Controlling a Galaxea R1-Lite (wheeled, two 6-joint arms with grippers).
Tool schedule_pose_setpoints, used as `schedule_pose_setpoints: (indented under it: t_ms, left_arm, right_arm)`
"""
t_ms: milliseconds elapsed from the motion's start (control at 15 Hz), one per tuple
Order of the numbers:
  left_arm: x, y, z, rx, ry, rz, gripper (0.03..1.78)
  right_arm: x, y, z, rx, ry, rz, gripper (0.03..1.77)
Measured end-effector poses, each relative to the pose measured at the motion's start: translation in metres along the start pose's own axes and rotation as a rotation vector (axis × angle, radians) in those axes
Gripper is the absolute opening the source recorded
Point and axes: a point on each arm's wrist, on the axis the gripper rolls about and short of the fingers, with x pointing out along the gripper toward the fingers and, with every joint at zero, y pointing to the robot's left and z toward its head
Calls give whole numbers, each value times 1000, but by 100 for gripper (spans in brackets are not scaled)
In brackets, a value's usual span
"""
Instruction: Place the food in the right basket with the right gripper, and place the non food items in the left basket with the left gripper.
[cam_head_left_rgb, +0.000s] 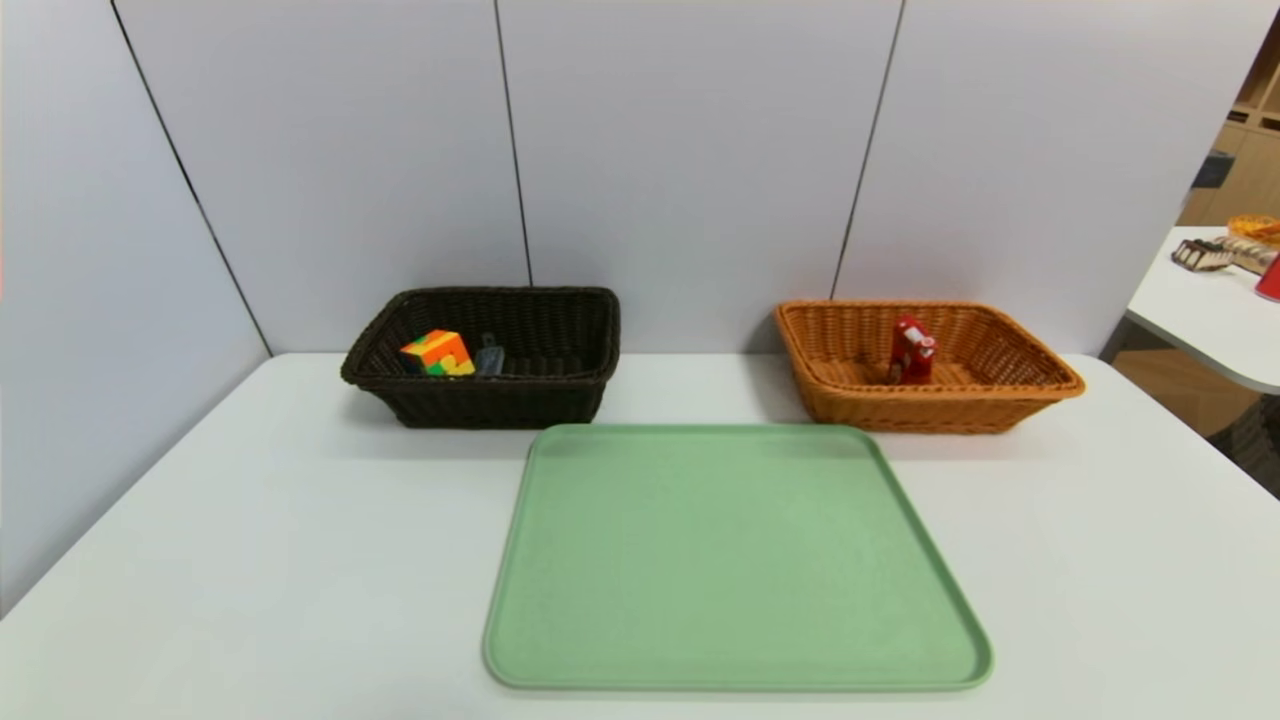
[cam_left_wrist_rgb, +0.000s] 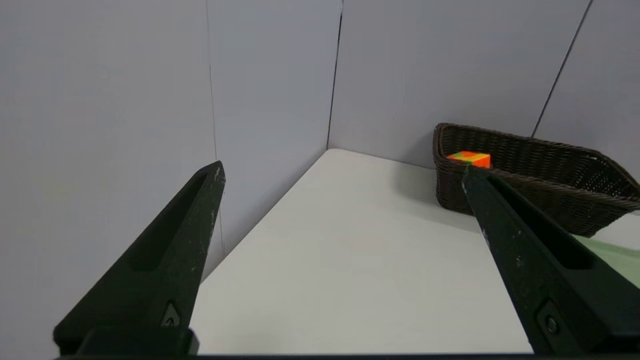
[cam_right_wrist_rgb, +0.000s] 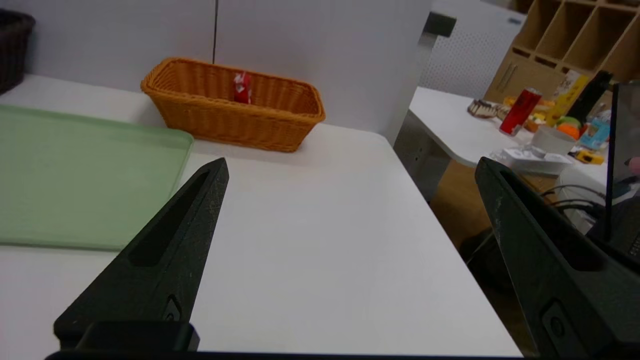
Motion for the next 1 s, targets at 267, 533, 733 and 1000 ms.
schedule_pose_setpoints:
  t_ms: [267,533,733,1000]
  left_arm:
    - [7,-2,-22,47,-51,-8,169]
    - [14,-5,-48,91,-60,-46,169]
    - [17,-7,-65,97,-49,-96,169]
    - [17,-8,-81,111,46,-158,169]
  right_arm:
    - [22,7,-14,-36,-124,-33,170]
    - [41,20,-45,-50,-142,20,170]
    - [50,31,-78,-56,-51,87,170]
    - [51,37,-96,-21,63,162,170]
